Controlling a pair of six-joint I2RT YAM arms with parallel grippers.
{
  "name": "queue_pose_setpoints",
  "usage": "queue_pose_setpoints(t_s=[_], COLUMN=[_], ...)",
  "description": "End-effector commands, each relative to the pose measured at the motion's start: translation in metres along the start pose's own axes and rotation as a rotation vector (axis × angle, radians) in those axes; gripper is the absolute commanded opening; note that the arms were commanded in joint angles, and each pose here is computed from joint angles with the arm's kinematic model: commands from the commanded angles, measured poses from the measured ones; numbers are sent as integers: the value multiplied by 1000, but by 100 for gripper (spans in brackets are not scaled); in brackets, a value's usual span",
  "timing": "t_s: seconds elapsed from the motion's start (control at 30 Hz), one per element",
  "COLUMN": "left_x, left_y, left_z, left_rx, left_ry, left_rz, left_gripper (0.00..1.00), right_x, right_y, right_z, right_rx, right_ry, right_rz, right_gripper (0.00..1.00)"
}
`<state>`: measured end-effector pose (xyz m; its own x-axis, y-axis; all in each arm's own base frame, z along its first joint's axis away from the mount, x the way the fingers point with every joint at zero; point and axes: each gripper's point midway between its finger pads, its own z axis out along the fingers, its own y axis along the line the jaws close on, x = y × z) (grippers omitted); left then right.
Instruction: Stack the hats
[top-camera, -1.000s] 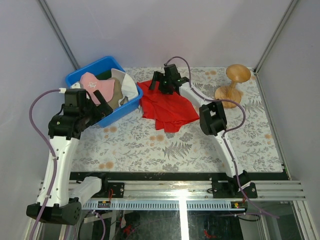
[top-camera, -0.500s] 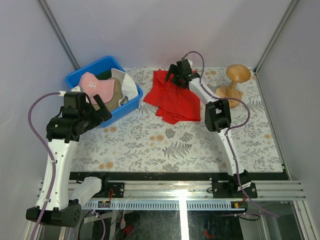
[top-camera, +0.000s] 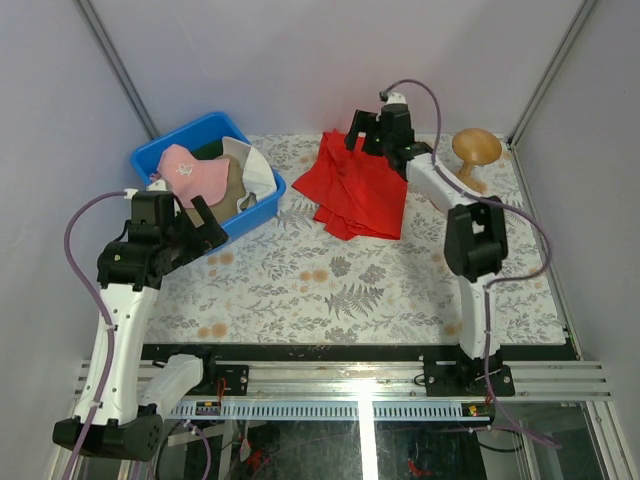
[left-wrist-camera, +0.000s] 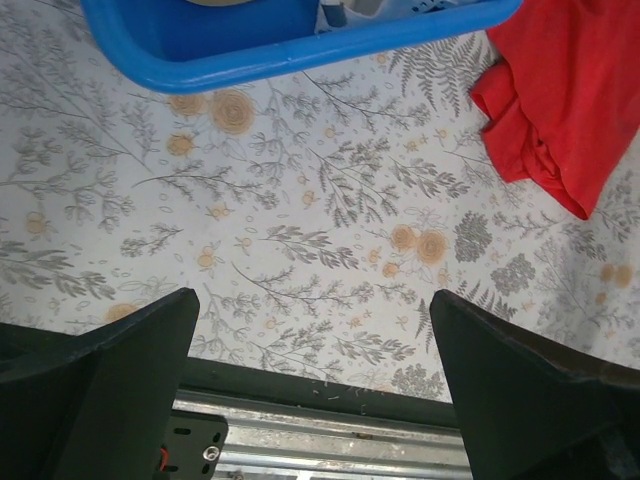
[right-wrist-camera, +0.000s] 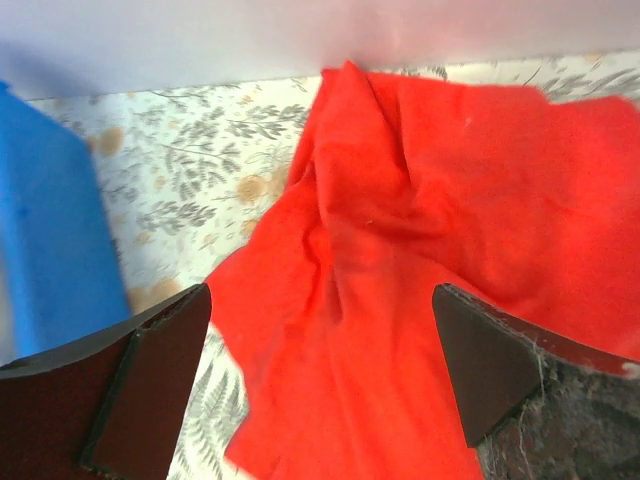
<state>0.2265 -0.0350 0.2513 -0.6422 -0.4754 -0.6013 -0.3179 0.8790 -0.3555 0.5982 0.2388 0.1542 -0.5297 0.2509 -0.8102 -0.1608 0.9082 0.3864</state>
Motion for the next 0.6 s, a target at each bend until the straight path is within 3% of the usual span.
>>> queue_pose_setpoints(t_s=[0.0, 0.27, 0.57], left_x=[-6, -14, -11], left_y=[-31, -64, -103], left_z=[5, 5, 28], left_rx=[160, 313, 296], left_ry=[-25, -56, -30], left_rz=[-26, -5, 91], left_gripper=[100, 96, 96], right_x=[-81, -66, -72], right_y=[23, -39, -143], right_z=[-93, -220, -323], right_rx=[4, 242, 420], right_ry=[-187, -101, -235], right_rz=[-113, -59, 223], right_gripper=[99, 99, 99])
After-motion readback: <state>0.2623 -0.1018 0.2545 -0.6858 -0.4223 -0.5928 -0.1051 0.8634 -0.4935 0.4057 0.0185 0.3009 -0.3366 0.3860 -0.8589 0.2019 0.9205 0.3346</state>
